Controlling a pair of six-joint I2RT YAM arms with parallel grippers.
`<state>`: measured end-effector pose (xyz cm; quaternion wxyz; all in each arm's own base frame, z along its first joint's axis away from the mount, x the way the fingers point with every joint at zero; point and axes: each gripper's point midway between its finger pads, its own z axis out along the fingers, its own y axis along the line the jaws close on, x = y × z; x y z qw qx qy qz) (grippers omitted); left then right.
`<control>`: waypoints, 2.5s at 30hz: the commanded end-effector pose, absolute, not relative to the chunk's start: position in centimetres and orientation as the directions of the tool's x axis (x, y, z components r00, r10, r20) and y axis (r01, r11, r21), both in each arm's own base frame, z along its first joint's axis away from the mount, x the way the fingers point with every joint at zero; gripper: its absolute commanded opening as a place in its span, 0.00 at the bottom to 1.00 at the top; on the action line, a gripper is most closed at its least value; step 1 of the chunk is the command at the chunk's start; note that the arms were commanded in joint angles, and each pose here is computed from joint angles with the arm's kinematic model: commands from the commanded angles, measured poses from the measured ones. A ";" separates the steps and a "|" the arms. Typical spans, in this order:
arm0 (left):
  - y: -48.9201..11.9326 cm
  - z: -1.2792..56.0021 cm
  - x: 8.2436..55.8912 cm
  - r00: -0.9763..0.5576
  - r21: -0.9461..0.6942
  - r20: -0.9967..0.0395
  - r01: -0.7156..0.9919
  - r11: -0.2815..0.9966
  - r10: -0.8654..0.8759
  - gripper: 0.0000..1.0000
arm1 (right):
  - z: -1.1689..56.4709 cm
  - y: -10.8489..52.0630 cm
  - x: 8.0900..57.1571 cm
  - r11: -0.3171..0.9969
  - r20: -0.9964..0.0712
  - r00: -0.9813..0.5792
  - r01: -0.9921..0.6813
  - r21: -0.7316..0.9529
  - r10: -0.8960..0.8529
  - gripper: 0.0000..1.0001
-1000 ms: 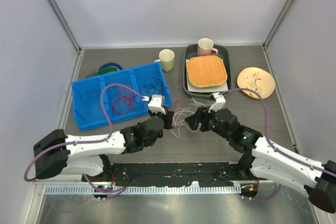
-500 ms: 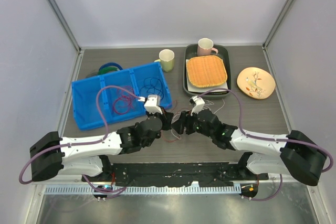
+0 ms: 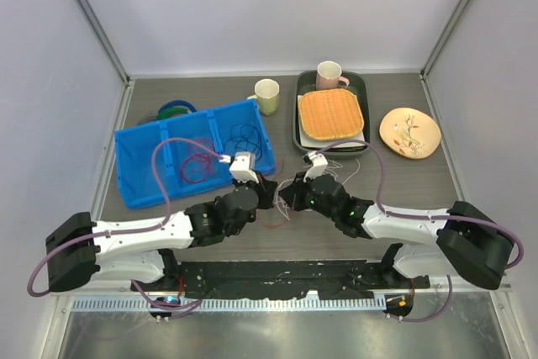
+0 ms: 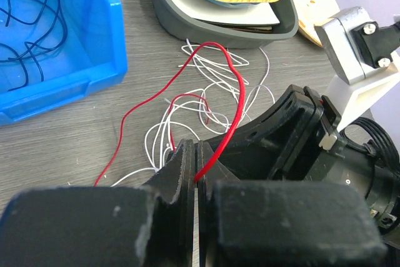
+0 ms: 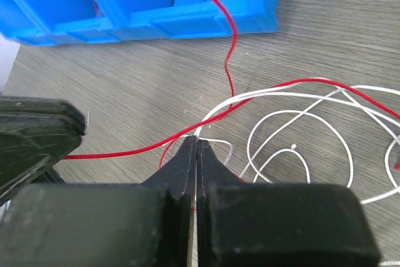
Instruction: Untangle the cables
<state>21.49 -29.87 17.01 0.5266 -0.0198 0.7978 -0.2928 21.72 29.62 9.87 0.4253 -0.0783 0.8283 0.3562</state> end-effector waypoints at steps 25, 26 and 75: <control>-9.5 28.5 21.2 0.005 -0.547 -0.834 -0.142 0.825 -0.552 0.00 | 6.2 5.4 23.5 0.829 -0.706 -0.464 0.452 0.330 0.535 0.01; -8.8 28.8 21.0 0.020 -0.561 -0.825 -0.148 0.814 -0.565 0.00 | 6.3 5.1 23.6 0.826 -0.709 -0.460 0.460 0.325 0.535 0.01; -11.2 40.7 29.2 0.008 -0.247 -0.969 -0.066 0.967 -0.247 0.00 | 8.2 3.9 23.3 0.860 -0.771 -0.402 0.354 0.367 0.494 0.81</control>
